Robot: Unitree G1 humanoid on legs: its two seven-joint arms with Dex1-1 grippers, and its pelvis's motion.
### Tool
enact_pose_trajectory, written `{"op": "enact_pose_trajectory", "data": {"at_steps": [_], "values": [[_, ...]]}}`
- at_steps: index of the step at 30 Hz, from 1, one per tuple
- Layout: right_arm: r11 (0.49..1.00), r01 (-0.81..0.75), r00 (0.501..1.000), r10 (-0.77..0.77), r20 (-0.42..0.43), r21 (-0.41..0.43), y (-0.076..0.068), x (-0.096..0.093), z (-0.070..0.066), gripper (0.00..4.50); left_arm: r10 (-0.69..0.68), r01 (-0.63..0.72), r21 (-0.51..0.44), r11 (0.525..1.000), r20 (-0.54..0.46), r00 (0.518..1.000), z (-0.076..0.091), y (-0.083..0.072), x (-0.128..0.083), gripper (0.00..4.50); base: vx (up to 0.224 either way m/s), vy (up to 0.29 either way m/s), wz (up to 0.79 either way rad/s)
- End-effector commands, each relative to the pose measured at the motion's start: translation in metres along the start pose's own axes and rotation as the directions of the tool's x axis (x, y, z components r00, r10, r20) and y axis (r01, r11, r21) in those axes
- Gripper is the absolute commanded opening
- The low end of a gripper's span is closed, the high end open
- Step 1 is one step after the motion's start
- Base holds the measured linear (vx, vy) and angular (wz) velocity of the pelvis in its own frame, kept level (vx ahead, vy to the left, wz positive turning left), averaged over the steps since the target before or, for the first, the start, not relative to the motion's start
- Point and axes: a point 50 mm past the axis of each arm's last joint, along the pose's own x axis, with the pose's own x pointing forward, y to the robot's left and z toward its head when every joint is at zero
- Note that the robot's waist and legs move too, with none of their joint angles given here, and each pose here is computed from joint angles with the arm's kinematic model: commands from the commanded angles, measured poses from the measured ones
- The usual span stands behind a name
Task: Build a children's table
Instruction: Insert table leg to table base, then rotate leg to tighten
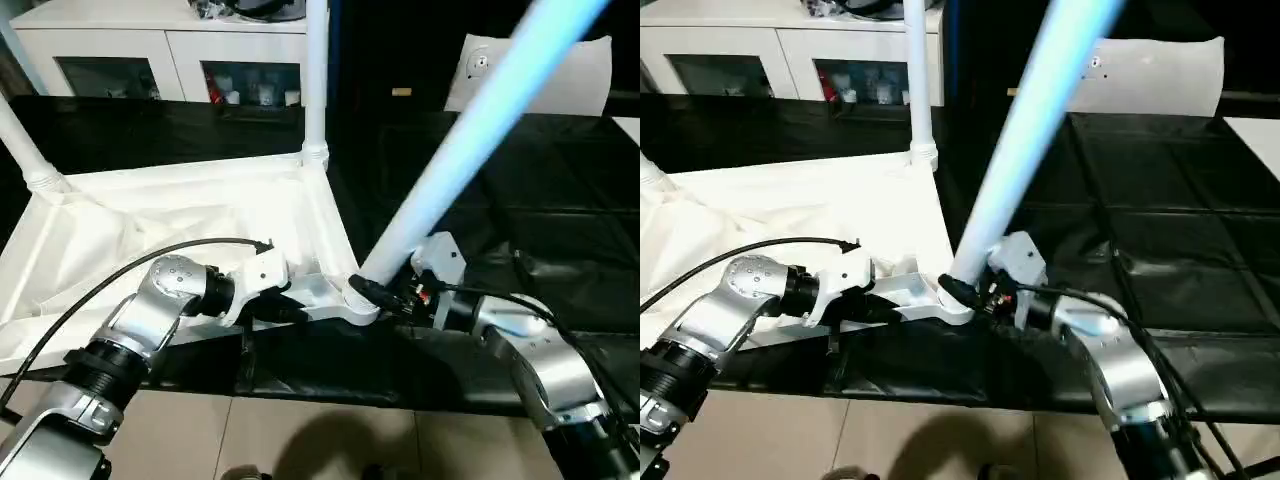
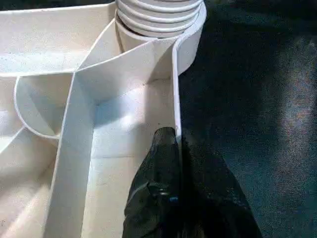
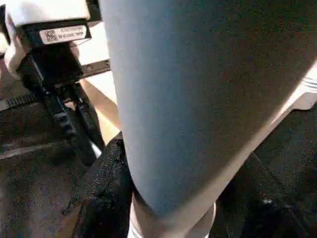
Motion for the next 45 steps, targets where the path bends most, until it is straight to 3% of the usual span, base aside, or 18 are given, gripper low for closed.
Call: {"op": "enact_pose_trajectory", "data": {"at_steps": [1,10,15,19,28,36,45], "values": [[0.995,-0.066,0.984,0.077,-0.161,0.077,0.006,0.003,-0.029,1.89,-0.021,0.02,0.076,0.997,0.016,1.0,0.011,-0.002,0.0,0.0,0.0,0.0,0.0],[0.978,-0.181,0.963,0.199,-0.183,0.107,0.007,0.012,-0.03,1.89,-0.048,0.047,0.114,0.992,0.005,0.999,0.017,0.001,-0.004,0.0,0.0,0.0,0.0],[0.949,-0.285,0.93,0.308,-0.201,0.133,0.022,0.015,-0.033,1.89,-0.045,0.045,0.131,0.99,-0.004,0.999,0.023,0.008,-0.007,0.0,0.0,0.0,0.0],[0.933,-0.318,0.92,0.346,-0.184,0.167,0.037,0.012,-0.036,1.89,-0.003,0.007,0.155,0.988,-0.026,1.0,0.028,0.023,-0.012,0.0,0.0,0.0,0.0],[0.94,-0.286,0.938,0.314,-0.148,0.184,0.043,0.014,-0.032,1.89,0.089,-0.082,0.18,0.98,-0.033,0.995,0.041,0.05,-0.025,0.0,0.0,0.0,0.0],[0.949,-0.248,0.95,0.277,-0.143,0.195,0.039,0.018,-0.031,1.89,0.055,-0.052,0.149,0.987,-0.019,0.998,0.034,0.047,-0.026,0.0,0.0,0.0,0.0],[0.983,-0.056,0.992,0.075,-0.1,0.177,0.021,0.037,-0.021,1.89,0.153,-0.153,0.006,0.988,0.033,0.988,0.016,0.016,-0.024,0.0,0.0,0.0,0.0]]}}
